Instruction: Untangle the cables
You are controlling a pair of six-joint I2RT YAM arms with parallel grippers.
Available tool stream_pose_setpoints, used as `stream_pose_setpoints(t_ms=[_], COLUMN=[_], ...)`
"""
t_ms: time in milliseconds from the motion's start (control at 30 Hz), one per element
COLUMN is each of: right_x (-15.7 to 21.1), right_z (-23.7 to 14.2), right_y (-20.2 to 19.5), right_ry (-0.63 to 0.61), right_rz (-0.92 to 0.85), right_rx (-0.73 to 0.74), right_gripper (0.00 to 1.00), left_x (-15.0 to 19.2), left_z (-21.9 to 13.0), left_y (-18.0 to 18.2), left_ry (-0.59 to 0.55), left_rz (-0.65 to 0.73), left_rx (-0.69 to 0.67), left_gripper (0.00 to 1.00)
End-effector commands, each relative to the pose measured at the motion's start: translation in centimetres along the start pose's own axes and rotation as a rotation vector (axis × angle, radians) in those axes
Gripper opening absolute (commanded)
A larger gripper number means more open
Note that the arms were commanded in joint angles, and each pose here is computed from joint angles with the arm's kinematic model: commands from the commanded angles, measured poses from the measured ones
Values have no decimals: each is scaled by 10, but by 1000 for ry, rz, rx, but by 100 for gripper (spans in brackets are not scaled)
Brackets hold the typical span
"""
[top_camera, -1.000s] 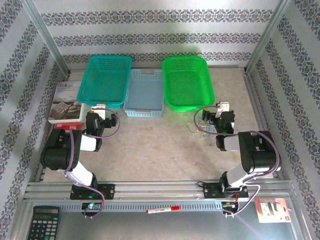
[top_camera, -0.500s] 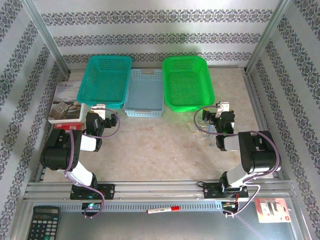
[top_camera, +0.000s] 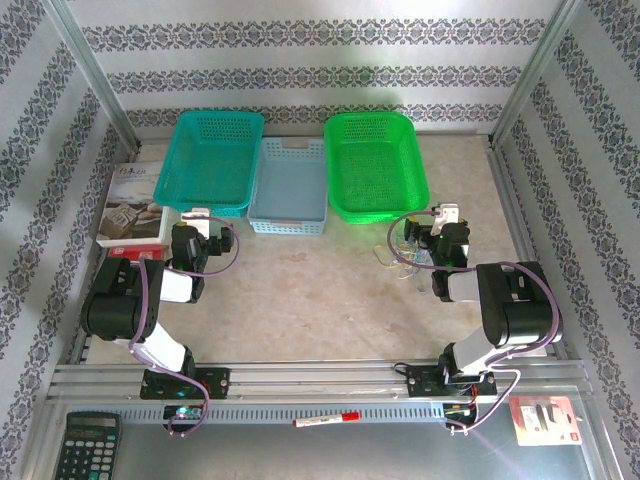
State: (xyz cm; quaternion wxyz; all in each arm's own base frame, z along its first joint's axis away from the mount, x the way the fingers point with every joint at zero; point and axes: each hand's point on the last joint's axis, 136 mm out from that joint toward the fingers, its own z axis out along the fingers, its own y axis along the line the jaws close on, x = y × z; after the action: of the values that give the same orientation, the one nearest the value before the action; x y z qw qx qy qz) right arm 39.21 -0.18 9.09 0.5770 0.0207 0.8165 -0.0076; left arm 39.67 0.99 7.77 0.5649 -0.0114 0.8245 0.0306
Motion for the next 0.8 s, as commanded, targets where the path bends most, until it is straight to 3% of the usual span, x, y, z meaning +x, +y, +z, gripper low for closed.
stream_pose_setpoints(t_ms=[0,300,467,633,767], right_x=[-28,-65,-98,-145,-163], right_z=[-8,-38,-62,-83,-97], right_y=[-9,-31,-52,-9,30], right_ry=[-67,-110,-116,-180,-117], right_rz=[43,106,389,454,527], right_rx=[29,139,231,-80,-309], right_gripper=[98,98,98,98,94], left_x=[-17,-55,-106,-139,-133], left_z=[-7,-31,-51,-74,-89], left_y=[2,17,18,-16,-65], left_ry=[-57,-80,-96,-15,126], left_rz=[-18,-52,-183,-280,-313], left_rx=[2,-76,-64,72,214], left_gripper=[100,100,100,100,100])
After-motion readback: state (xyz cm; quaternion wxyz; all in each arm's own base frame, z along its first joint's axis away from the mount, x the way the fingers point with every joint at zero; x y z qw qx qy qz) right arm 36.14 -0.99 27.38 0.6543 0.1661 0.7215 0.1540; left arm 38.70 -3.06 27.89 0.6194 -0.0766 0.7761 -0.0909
